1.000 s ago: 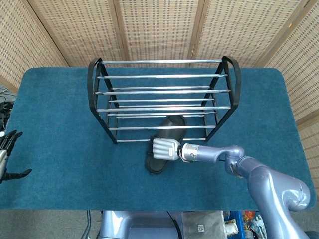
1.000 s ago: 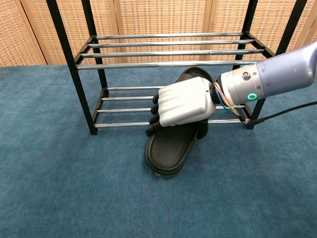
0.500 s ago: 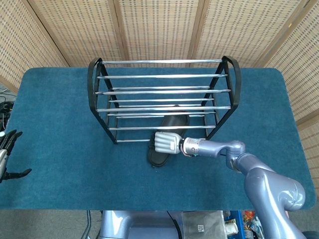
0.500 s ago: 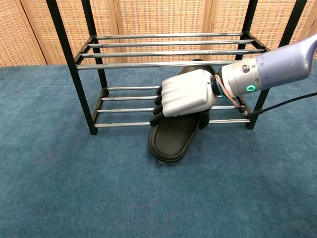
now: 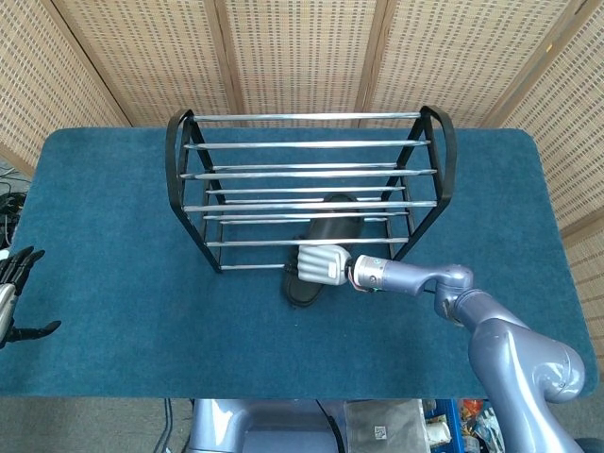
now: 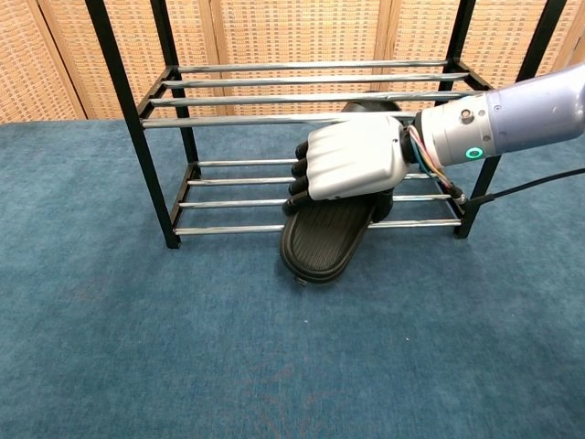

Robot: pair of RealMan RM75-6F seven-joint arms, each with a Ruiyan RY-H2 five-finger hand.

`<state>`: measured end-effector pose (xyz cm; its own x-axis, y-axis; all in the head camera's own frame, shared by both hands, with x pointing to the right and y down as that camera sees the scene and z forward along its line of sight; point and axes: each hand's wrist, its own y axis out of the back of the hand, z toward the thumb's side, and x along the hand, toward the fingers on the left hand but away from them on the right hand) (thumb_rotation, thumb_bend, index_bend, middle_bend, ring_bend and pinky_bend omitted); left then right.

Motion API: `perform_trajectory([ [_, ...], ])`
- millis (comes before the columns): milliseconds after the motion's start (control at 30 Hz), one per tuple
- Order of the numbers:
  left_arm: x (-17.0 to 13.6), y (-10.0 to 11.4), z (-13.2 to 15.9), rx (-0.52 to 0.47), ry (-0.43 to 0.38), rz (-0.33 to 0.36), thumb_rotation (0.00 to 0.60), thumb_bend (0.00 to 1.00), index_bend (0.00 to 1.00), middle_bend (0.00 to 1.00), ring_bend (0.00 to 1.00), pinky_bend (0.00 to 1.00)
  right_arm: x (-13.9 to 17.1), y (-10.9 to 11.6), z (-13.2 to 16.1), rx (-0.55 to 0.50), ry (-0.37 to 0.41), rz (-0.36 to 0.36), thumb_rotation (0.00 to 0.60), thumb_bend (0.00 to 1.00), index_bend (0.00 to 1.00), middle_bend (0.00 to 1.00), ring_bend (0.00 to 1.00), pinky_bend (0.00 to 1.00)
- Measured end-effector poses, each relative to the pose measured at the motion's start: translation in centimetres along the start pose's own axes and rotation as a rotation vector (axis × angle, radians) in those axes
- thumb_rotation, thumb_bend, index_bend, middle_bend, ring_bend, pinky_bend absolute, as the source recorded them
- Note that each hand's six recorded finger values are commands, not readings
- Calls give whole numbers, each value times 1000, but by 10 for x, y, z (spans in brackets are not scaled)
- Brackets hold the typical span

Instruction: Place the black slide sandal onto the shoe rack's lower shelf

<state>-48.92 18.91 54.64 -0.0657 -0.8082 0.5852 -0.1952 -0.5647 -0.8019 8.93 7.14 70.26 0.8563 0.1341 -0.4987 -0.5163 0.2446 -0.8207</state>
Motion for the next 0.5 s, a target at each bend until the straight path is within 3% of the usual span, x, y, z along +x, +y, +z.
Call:
perform_trajectory([
  [100,0,0,1,1,-2,-1,600,174,0,0,0,0,-2,-1,-1,44,-21,0,600,829,399,228,195,212],
  [133,0,0,0,0,-2,-1,600,173,0,0,0,0,-2,-2,-2,55,-29,4,600,772,296,151,123,139],
  [200,0,0,0,0,-2,0,600,173,0,0,0,0,-3,-6,-2,67,-46,25,600,548,86,28,19,24],
  [267,0,0,0,-1,-3,0,600,173,0,0,0,0,-3,-11,-3,59,-59,58,600,379,5,0,0,0],
  [500,-1,1,1,-3,-7,2,600,173,0,0,0,0,-3,-11,0,96,-102,102,600,293,0,0,0,0],
])
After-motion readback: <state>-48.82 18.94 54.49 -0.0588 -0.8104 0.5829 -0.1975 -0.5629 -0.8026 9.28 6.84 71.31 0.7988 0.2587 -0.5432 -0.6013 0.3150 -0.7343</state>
